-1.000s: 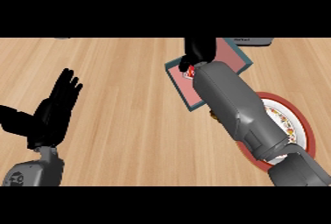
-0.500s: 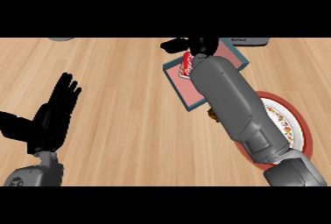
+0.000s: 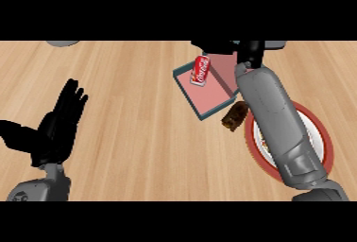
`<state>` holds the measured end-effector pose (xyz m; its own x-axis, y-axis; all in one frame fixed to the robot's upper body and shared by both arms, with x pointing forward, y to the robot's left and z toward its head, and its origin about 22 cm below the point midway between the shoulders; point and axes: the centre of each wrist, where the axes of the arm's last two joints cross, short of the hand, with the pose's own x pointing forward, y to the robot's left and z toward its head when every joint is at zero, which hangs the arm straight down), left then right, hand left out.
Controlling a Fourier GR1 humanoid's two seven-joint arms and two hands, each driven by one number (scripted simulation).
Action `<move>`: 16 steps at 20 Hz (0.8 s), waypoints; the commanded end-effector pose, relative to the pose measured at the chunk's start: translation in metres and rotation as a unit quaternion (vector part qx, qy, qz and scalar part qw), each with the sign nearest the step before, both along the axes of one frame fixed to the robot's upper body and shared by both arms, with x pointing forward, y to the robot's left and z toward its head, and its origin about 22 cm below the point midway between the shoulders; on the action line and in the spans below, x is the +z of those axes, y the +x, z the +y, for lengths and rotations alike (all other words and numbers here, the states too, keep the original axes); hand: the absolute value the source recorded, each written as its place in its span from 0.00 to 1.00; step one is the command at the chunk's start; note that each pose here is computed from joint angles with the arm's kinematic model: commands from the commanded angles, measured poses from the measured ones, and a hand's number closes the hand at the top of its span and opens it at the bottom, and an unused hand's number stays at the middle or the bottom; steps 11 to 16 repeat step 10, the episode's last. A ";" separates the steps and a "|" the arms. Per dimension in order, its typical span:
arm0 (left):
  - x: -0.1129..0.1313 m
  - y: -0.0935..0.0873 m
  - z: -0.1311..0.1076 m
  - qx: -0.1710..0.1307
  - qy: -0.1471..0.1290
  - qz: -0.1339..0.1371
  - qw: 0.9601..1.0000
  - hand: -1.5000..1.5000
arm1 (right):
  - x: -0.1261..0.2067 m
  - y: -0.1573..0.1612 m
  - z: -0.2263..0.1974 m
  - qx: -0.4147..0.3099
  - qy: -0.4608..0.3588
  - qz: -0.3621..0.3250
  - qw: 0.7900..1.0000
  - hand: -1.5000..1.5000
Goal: Pick the can from the plate and place it in the cardboard box
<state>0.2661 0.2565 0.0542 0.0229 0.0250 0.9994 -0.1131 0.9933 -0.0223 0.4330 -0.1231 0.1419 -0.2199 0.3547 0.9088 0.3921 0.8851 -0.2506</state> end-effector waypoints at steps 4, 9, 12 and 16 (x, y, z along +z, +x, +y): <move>-0.009 -0.004 0.014 -0.002 -0.001 -0.001 1.000 0.50 | -0.028 -0.016 -0.046 -0.015 0.038 -0.038 0.998 0.00; 0.004 -0.012 0.014 -0.006 -0.003 -0.006 1.000 0.50 | -0.026 -0.025 -0.084 -0.022 0.039 -0.032 0.999 0.00; -0.016 -0.021 0.002 -0.003 0.002 0.007 1.000 0.50 | -0.040 -0.037 -0.089 -0.023 0.039 -0.031 0.998 0.00; -0.016 -0.021 0.002 -0.003 0.002 0.007 1.000 0.50 | -0.040 -0.037 -0.089 -0.023 0.039 -0.031 0.998 0.00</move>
